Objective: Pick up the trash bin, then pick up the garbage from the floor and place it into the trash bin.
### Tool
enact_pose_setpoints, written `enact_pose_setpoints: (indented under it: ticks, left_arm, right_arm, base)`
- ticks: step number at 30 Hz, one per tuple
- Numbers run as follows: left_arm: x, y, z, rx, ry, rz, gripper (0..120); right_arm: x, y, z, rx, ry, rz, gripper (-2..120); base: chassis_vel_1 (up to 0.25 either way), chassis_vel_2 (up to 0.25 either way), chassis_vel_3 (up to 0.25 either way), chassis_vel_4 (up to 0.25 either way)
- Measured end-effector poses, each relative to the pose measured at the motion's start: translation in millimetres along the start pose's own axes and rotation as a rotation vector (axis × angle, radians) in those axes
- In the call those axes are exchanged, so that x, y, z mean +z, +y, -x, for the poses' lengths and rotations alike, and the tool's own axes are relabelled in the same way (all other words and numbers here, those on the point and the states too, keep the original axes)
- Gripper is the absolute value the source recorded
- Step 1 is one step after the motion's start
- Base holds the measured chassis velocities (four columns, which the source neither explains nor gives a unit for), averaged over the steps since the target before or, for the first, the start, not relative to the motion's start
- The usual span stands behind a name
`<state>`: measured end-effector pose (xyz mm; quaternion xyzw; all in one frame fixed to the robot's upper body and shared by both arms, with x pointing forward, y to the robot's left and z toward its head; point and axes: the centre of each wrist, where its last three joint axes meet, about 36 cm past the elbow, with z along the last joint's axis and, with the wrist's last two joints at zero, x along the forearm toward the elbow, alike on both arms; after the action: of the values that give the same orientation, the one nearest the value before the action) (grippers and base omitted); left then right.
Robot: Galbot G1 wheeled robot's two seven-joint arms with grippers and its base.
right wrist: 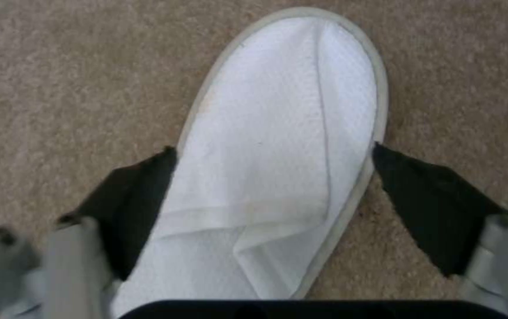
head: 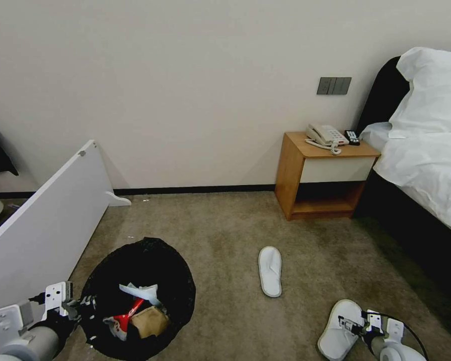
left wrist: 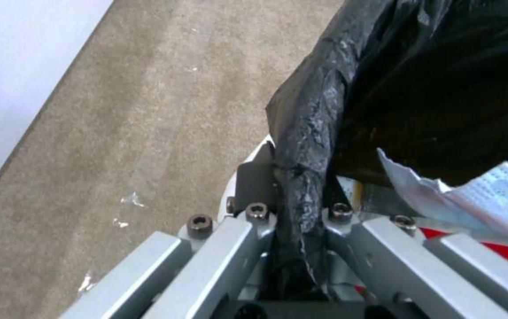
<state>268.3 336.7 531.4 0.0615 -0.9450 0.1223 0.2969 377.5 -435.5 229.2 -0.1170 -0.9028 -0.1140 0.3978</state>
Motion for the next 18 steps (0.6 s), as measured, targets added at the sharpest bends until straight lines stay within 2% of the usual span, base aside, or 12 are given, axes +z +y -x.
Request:
enact_pose_setpoints:
  ticks: [2,3,5,7,8,11,13,14,17,18]
  left_arm:
    - [-0.2,0.1,-0.1,0.000,0.000,0.000,2]
    - [-0.2,0.1,-0.1,0.000,0.000,0.000,2]
    - [-0.6,0.1,0.0,0.001,-0.002,0.000,2]
    - [-0.9,0.0,0.1,0.001,-0.003,0.000,2]
    - [-1.3,0.0,0.2,0.001,-0.004,-0.001,2]
    - [-1.3,0.0,0.3,0.001,-0.004,-0.001,2]
    - [-1.1,0.0,0.3,0.001,-0.004,-0.001,2]
    - [-1.1,0.0,0.3,0.001,-0.004,-0.001,2]
    - [-0.8,0.1,0.2,0.001,-0.002,-0.002,2]
    - [-0.8,0.1,0.2,0.001,-0.002,-0.002,2]
  right_arm:
    - [0.9,-3.2,2.1,0.004,0.006,0.006,73]
    - [0.9,-3.2,2.1,0.004,0.006,0.006,73]
    - [1.4,-6.2,2.9,0.008,0.008,0.007,61]
    - [1.7,-7.1,3.2,0.010,0.005,0.007,58]
    - [2.2,-8.4,3.7,0.013,0.001,0.006,50]
    - [2.3,-9.2,3.9,0.015,0.001,0.006,45]
    - [1.7,-11.4,3.3,0.018,0.001,0.005,33]
    - [1.7,-11.4,3.3,0.018,0.001,0.005,33]
    - [3.8,-12.4,2.5,0.018,0.005,0.004,17]
    - [3.8,-12.0,2.1,0.017,0.004,0.004,16]
  base:
    - [0.000,0.000,0.000,0.000]
    - [0.000,0.000,0.000,0.000]
    - [0.000,0.000,0.000,0.000]
    - [0.000,0.000,0.000,0.000]
    - [0.000,0.000,0.000,0.000]
    - [0.000,0.000,0.000,0.000]
    - [0.000,0.000,0.000,0.000]
    - [0.000,0.000,0.000,0.000]
    - [0.000,0.000,0.000,0.000]
    - [0.000,0.000,0.000,0.000]
